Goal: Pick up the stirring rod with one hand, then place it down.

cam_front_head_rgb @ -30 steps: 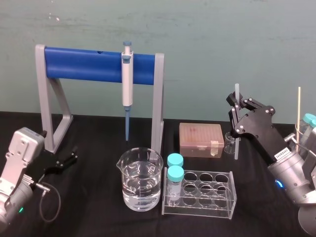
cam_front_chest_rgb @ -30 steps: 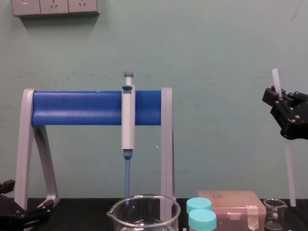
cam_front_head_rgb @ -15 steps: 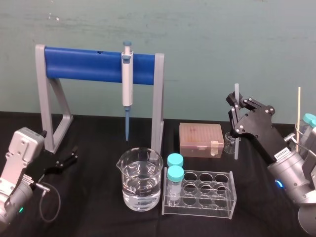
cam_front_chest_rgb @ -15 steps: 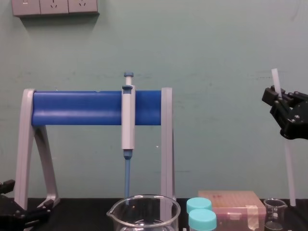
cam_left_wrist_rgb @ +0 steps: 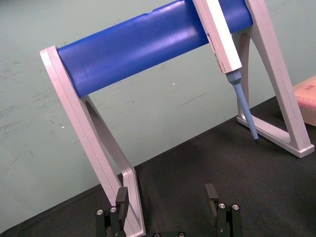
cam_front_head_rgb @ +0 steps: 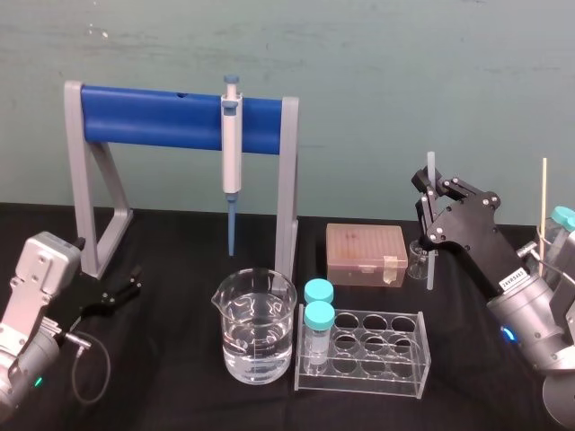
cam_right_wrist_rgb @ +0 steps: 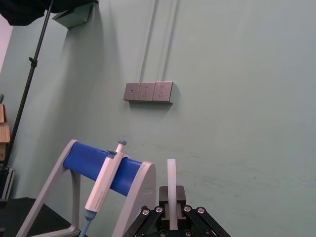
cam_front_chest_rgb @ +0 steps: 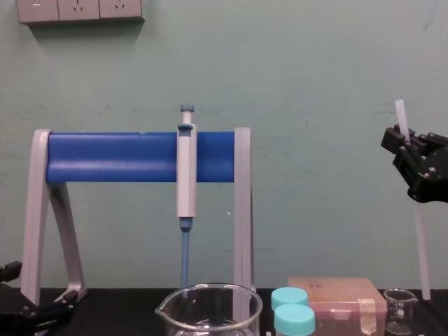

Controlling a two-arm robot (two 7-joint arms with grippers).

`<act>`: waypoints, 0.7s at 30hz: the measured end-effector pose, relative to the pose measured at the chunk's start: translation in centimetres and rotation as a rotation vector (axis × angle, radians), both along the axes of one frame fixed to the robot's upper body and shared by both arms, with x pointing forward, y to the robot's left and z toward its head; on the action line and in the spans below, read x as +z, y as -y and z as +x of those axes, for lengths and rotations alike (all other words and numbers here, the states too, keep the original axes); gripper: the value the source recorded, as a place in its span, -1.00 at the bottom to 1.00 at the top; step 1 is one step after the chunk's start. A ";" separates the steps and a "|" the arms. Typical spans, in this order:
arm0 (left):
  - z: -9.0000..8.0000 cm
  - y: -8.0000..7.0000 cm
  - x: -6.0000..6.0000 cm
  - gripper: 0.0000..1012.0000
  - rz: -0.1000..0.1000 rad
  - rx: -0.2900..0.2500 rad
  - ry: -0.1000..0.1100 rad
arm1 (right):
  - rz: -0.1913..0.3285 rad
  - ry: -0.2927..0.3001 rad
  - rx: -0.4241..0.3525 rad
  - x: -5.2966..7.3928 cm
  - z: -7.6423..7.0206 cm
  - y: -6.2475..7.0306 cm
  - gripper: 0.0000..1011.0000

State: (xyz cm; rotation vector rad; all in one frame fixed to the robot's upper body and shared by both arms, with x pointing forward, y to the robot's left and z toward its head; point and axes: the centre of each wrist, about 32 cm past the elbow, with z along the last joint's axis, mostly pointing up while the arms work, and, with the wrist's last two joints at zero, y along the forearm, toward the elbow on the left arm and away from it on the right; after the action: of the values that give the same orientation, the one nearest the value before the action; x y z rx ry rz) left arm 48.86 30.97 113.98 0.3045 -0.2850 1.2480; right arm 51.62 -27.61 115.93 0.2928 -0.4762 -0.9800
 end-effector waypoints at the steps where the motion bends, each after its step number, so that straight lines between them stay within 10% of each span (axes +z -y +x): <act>1: 0.0 0.0 0.0 0.98 0.000 0.000 0.000 | 0.000 0.000 0.000 0.0 0.0 0.0 -0.85; 21: 0.0 0.0 0.0 0.98 0.000 0.000 0.000 | 0.000 0.000 0.000 0.0 0.0 0.0 -0.85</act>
State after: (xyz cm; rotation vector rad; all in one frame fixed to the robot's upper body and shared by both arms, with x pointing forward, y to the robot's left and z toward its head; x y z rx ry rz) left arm 48.86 30.97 113.98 0.3045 -0.2851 1.2480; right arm 51.62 -27.61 115.93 0.2929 -0.4762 -0.9800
